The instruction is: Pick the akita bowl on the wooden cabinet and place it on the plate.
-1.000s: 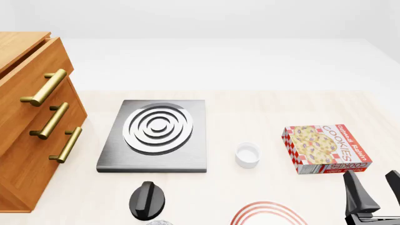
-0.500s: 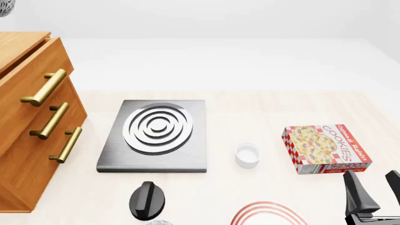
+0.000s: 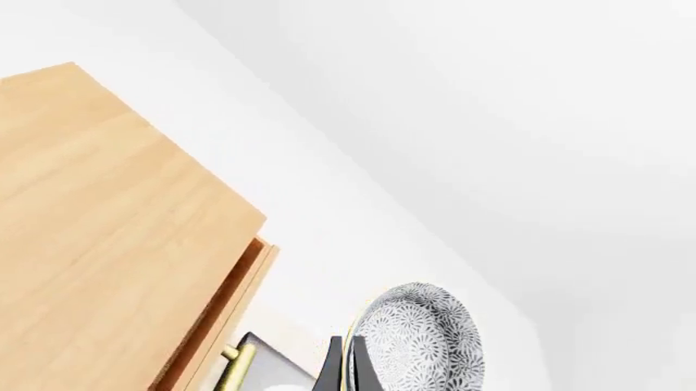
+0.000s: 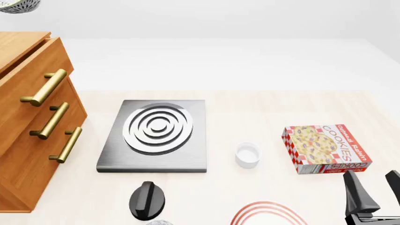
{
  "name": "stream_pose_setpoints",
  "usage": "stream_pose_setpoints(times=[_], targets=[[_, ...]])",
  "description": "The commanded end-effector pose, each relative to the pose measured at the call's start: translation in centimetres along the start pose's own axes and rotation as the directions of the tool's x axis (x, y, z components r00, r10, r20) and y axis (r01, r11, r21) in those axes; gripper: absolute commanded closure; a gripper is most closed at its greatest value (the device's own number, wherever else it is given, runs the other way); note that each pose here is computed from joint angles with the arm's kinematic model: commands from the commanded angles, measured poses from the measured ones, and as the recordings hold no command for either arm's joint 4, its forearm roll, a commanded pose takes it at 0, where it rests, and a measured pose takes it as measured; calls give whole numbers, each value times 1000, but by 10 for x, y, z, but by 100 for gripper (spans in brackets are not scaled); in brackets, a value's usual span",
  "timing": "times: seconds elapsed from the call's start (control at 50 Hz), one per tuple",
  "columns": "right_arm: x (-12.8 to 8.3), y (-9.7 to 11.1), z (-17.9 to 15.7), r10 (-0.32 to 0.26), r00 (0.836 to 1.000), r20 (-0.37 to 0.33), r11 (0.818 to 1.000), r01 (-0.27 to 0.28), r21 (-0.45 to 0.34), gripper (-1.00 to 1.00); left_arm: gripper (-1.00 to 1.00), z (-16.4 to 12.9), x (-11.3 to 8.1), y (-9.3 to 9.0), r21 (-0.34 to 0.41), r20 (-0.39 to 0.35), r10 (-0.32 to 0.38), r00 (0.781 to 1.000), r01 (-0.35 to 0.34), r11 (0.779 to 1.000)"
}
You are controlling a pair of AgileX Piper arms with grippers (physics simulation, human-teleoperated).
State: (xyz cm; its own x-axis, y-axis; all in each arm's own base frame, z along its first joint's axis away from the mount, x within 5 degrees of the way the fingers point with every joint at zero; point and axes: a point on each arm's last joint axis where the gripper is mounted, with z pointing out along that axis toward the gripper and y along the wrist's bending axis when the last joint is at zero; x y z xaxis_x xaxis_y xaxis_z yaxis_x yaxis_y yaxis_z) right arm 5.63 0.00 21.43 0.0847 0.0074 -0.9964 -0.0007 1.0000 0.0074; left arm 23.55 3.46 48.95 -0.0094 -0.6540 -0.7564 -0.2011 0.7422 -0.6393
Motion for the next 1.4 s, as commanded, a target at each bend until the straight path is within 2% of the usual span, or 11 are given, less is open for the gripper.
stream_pose_setpoints(times=[0.02, 0.36, 0.9, 1.4], targets=[[0, 0, 0, 0, 1000, 0, 1000, 0, 0, -100, 100, -3, 3, -12, 48, -20, 5, 1000, -4, 999], [0, 0, 0, 0, 1000, 0, 1000, 0, 0, -100, 100, 1, 13, -25, 99, -60, 26, 998, -20, 995], [0, 0, 0, 0, 1000, 0, 1000, 0, 0, -100, 100, -1, 30, -37, 162, -111, 69, 991, -50, 985], [0, 0, 0, 1, 1000, 0, 1000, -1, 1, -100, 100, -6, 60, -47, 237, -196, 97, 976, -49, 970]])
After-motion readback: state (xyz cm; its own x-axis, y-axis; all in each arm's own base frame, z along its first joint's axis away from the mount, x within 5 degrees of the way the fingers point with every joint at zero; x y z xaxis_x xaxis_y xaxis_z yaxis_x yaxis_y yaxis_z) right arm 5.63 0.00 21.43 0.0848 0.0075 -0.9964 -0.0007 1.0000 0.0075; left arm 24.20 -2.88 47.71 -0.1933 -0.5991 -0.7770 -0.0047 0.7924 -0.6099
